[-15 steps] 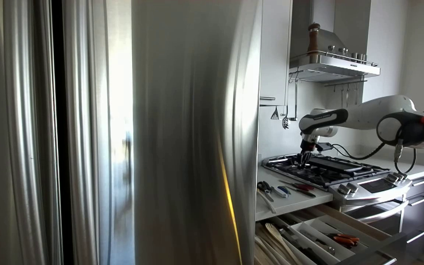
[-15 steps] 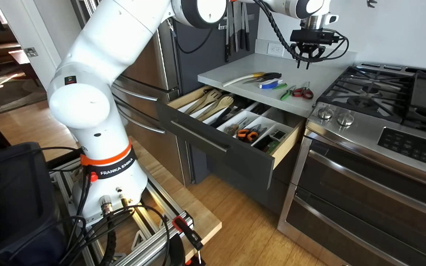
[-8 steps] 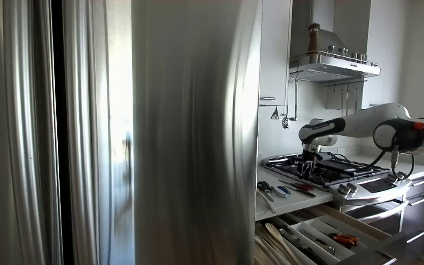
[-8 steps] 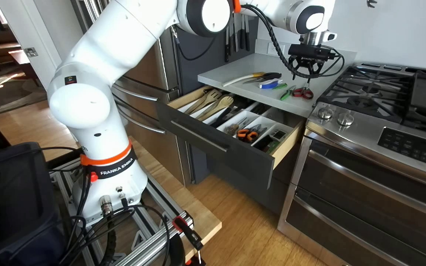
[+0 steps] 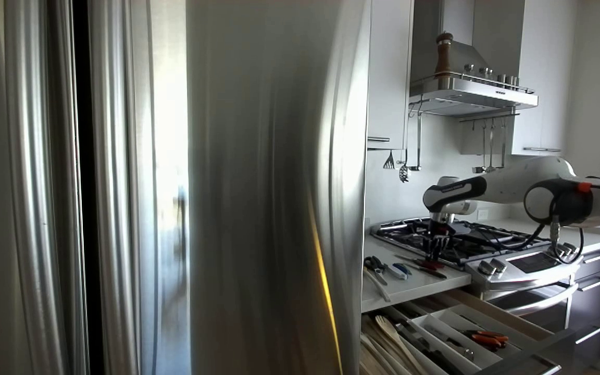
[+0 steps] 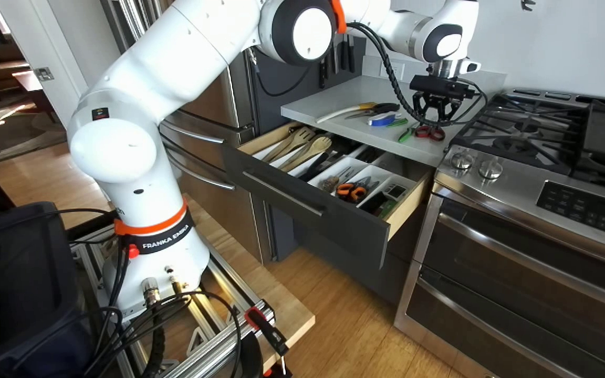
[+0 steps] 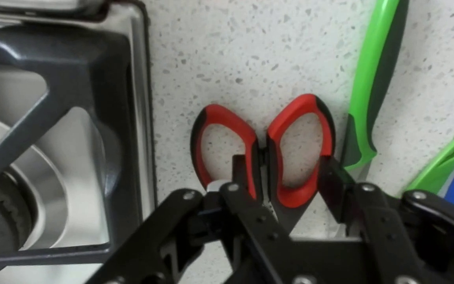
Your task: Make the knife and scissors face each other on opposite sides
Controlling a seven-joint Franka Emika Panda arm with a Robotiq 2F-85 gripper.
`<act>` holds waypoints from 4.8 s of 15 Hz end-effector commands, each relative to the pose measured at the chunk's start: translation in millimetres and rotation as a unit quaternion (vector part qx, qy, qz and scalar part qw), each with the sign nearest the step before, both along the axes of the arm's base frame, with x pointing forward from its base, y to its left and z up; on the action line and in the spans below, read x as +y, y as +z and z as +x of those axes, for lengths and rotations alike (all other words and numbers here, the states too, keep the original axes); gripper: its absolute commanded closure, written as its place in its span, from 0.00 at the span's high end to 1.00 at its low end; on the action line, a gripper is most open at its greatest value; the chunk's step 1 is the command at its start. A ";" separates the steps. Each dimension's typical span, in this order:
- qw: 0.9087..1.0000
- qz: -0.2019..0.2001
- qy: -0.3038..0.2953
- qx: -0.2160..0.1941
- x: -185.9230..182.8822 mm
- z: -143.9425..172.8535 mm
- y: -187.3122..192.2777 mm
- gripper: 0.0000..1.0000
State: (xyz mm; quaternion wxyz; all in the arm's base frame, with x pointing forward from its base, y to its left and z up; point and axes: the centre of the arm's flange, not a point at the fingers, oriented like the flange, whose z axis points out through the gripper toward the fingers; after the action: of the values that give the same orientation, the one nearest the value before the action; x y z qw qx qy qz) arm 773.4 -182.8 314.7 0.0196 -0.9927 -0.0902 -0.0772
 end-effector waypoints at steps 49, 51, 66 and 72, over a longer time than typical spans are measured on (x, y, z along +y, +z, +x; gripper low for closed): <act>0.921 -0.013 0.319 -0.223 211.2 -6.5 104.9 0.07; 0.916 -0.002 0.341 -0.211 223.8 -7.6 90.0 0.07; 0.858 0.083 0.460 -0.214 269.7 12.2 42.4 0.07; 0.829 0.091 0.506 -0.221 291.5 10.6 10.6 0.07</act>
State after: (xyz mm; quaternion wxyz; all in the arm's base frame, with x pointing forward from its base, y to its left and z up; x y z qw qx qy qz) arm 788.3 108.6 340.5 0.1125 -0.7802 -0.5529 -0.2700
